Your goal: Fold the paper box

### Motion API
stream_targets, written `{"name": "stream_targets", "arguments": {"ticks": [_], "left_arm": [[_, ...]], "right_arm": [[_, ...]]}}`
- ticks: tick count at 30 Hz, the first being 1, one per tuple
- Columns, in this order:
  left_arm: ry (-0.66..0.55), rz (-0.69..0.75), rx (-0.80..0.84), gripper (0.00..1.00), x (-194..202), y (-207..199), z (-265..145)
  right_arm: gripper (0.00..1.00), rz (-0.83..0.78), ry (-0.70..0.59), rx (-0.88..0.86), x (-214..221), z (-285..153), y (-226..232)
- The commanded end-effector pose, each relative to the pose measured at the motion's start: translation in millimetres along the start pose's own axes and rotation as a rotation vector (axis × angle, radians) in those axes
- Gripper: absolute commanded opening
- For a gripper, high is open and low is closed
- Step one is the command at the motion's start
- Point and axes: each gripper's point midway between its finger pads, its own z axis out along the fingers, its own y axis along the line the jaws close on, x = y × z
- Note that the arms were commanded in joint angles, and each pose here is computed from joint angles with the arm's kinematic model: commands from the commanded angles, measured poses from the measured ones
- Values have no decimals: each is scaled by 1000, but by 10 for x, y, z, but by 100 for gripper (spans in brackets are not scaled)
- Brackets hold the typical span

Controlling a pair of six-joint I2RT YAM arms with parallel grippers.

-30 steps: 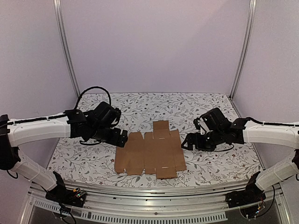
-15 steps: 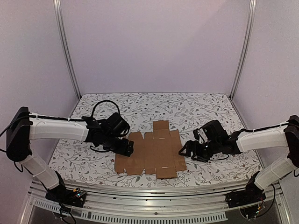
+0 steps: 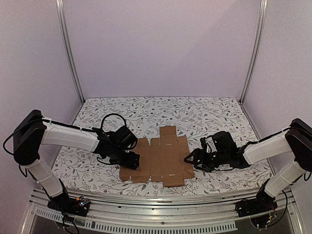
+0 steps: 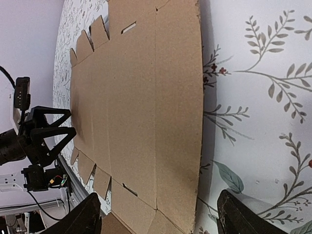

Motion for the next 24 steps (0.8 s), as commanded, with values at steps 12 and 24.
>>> {"name": "stream_targets", "arguments": {"ticks": [12,24], "left_arm": [[77,-26,-6,81,260,37,269],[79,-21,-13,80,272,49,270]], "right_arm": [[65,130,12,-143,148,201,-124],[27,129,-5,-187,125,177,-60]]}}
